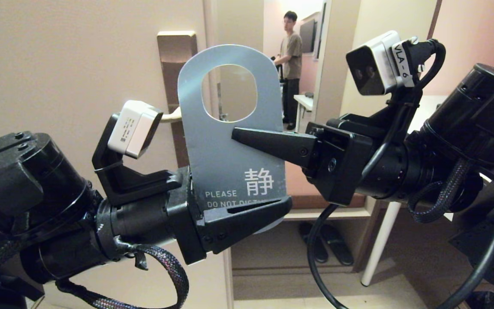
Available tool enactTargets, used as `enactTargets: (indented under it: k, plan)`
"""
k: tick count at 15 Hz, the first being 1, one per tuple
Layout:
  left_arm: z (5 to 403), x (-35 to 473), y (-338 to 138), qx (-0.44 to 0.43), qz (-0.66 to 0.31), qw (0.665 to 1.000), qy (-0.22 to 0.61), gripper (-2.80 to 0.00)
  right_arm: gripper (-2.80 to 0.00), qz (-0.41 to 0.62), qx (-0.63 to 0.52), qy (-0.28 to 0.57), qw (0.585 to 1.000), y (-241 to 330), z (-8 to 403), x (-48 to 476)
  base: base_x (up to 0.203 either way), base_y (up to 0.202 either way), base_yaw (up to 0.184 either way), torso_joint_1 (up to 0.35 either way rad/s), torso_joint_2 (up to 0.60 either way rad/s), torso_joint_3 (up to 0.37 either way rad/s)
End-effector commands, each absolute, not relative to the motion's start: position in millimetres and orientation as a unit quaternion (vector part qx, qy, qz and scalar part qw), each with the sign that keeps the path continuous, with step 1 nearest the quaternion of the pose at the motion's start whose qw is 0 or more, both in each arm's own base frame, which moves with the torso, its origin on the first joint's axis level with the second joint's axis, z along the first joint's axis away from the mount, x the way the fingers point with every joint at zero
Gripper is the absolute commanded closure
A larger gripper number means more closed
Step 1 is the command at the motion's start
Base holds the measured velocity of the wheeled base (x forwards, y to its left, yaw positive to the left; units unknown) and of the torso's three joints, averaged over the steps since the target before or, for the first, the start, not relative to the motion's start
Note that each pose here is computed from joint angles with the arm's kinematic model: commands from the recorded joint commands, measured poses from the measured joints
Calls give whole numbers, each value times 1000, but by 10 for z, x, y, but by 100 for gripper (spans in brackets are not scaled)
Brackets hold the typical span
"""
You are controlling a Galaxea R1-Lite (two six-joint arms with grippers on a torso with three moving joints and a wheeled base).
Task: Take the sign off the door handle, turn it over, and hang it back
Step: Hand it to the other hand
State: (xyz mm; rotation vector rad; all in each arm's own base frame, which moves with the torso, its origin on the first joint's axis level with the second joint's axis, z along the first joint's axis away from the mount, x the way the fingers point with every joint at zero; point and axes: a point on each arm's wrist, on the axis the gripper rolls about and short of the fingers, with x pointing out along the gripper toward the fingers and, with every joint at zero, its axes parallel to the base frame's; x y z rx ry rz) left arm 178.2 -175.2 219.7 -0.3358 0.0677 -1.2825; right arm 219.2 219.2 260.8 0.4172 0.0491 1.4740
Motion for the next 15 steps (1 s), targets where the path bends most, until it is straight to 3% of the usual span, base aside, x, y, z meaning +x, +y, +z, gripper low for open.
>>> enactTargets:
  k: [1, 15]
  plan:
    - [2197, 1771, -1765, -156, -599, 785, 31, -280, 0, 670, 189, 21, 718, 2190, 2615, 2179, 0, 0, 0, 0, 0, 0]
    - [2120, 1711, -1749, -155, -603, 781, 45, -280, 0, 670, 185, 33, 719, 2151, 2523, 2134, 0, 0, 0, 0, 0, 0]
